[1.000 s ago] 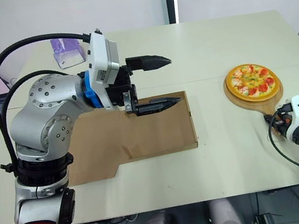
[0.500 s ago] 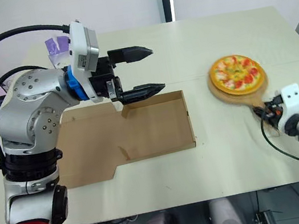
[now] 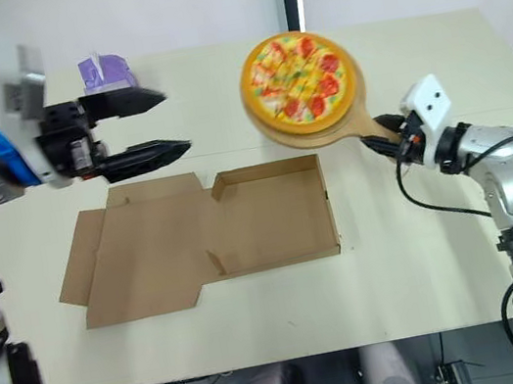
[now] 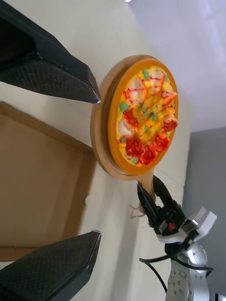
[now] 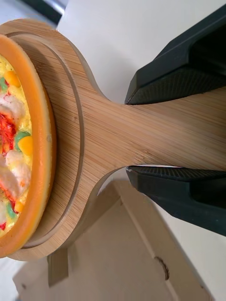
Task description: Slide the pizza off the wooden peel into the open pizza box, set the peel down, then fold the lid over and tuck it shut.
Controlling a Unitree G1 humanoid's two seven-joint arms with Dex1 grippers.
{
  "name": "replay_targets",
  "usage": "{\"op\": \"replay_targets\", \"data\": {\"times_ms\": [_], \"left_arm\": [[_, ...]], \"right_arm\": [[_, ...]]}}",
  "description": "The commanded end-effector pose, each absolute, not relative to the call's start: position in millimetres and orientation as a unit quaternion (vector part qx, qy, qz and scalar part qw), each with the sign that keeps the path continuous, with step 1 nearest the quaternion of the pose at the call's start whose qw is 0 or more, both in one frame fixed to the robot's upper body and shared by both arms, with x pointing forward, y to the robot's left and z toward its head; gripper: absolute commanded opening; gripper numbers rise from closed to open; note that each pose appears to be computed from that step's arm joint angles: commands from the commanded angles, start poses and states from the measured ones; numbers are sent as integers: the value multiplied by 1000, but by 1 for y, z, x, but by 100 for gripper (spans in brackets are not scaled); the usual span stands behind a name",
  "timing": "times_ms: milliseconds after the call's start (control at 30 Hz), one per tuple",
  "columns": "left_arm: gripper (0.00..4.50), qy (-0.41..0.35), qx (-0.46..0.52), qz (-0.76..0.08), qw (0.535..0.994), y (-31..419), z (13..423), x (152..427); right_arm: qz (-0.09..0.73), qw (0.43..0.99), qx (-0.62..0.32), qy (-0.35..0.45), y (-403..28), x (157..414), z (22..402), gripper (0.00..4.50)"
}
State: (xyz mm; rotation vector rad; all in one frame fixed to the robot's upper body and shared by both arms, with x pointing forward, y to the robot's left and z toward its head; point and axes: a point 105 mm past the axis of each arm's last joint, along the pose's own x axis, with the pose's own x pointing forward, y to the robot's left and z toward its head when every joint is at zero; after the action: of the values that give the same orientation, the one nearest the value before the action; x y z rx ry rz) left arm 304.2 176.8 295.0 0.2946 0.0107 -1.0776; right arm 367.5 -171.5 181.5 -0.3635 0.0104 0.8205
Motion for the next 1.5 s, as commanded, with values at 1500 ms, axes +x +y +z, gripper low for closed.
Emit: {"op": "replay_targets", "data": {"times_ms": [1500], "left_arm": [[450, 36, 161, -482, 860, 199, 302, 277]], "right_arm": [[333, 856, -361, -160, -162, 397, 199, 165]]}}
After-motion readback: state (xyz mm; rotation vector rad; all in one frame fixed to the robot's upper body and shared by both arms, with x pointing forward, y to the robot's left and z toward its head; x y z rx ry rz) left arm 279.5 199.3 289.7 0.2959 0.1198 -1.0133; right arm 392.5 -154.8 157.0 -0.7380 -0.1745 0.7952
